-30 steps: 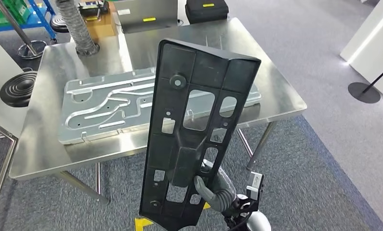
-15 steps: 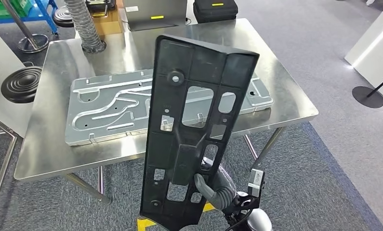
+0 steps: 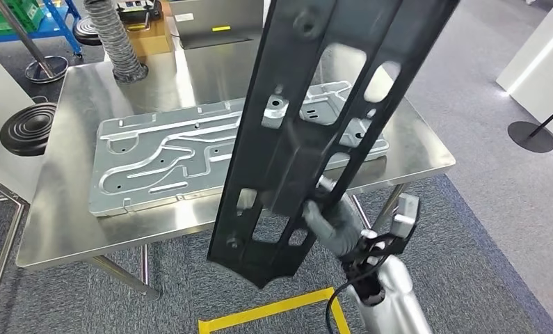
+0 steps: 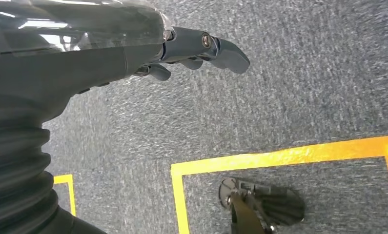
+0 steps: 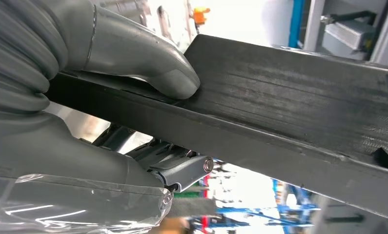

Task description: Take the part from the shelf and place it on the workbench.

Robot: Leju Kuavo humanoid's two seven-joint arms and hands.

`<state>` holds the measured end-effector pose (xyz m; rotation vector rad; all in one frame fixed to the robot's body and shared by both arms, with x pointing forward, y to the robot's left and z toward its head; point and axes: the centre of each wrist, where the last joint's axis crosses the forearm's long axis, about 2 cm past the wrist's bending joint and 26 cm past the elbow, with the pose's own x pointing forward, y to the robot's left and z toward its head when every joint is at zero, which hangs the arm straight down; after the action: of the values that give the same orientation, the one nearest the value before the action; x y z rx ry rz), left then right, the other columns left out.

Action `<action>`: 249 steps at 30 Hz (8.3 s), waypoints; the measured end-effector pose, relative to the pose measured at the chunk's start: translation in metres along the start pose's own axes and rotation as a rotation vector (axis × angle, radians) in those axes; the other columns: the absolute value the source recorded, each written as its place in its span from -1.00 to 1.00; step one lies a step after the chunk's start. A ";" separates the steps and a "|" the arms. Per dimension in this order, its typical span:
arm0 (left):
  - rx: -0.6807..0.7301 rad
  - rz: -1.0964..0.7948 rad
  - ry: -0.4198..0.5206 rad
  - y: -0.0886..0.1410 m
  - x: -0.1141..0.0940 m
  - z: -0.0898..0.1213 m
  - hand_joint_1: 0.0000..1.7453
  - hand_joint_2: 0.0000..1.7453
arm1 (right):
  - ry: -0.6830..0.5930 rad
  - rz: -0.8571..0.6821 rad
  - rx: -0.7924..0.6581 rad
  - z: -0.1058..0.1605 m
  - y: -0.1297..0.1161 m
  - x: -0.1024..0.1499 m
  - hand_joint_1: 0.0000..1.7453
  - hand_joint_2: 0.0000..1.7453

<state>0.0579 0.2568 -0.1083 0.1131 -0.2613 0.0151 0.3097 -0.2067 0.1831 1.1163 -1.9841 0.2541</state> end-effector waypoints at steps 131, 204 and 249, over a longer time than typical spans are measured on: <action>0.056 0.022 -0.067 0.000 0.012 -0.001 -1.00 -1.00 | 1.301 2.078 0.155 -0.070 -0.208 0.086 -1.00 -1.00; 0.013 0.029 -0.010 -0.005 0.007 0.000 -1.00 -1.00 | 1.237 2.172 -0.021 -0.067 -0.231 0.141 -1.00 -1.00; 0.038 0.079 0.000 -0.015 -0.002 0.003 -1.00 -1.00 | 1.603 1.314 -0.658 0.267 -0.157 0.034 -1.00 -1.00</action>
<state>0.0555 0.2418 -0.1072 0.1407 -0.2651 0.0982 0.2735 -0.4604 0.0053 -0.8501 -0.7850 0.7500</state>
